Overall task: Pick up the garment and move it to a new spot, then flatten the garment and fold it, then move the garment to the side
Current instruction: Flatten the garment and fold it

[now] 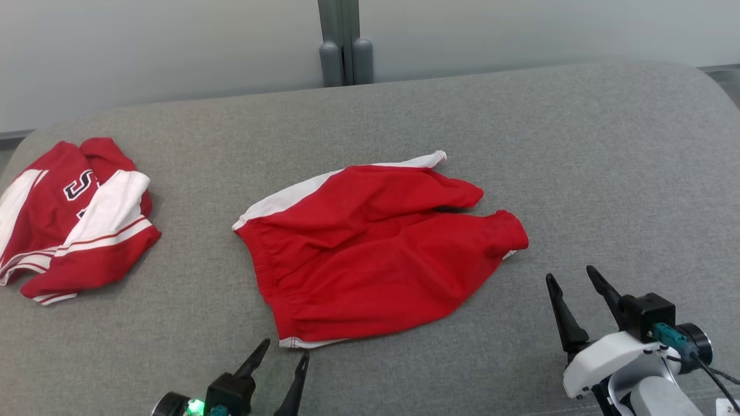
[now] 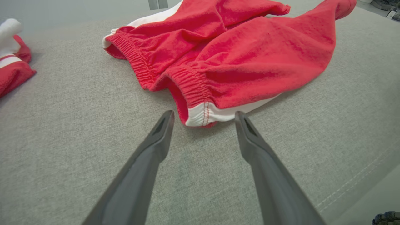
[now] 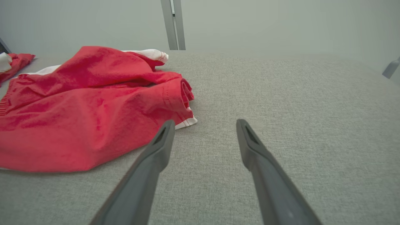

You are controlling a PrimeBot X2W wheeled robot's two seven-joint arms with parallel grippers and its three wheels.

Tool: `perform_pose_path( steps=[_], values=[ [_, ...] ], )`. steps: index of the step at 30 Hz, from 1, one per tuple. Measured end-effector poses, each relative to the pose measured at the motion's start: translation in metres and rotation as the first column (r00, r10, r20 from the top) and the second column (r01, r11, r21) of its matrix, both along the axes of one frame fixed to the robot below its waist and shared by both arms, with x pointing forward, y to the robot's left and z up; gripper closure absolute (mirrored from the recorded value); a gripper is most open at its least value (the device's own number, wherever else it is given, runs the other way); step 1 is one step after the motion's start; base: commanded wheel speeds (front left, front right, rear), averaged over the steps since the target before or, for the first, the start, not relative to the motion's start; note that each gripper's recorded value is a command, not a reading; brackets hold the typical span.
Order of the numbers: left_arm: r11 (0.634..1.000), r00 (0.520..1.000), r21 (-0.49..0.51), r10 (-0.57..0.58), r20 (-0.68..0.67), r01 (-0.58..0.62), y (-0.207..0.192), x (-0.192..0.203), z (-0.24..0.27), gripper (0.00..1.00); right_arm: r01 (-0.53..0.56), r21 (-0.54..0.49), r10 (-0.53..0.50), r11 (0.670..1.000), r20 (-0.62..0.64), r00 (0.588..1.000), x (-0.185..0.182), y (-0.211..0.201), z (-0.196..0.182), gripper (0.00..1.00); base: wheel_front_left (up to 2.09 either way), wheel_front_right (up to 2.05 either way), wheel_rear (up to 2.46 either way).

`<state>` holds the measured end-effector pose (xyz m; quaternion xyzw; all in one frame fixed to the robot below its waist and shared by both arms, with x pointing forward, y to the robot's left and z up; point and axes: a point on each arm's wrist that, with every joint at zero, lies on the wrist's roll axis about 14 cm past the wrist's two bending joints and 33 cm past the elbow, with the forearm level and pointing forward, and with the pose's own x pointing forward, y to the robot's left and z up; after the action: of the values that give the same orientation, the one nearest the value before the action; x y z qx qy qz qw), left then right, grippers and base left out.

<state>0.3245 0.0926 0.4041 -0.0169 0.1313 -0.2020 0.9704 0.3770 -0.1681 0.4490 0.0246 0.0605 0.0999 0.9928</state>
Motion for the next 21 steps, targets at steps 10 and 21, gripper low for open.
perform_pose_path(
  steps=[10, 21],
  values=[
    [0.999, 0.998, 0.001, -0.048, -0.027, 0.048, -0.011, 0.032, -0.009, 0.0, -0.045, -0.054, 0.039, 0.998, -0.098, 0.994, 0.045, 0.004, -0.029, 0.0, 0.0, 0.0, 0.0],
    [0.999, 0.996, -0.009, -0.047, -0.078, 0.047, -0.011, 0.038, -0.024, 0.0, -0.143, -0.055, 0.129, 0.988, -0.214, 0.968, 0.068, 0.032, -0.065, 0.0, 0.0, 0.0, 0.0]
  ],
)
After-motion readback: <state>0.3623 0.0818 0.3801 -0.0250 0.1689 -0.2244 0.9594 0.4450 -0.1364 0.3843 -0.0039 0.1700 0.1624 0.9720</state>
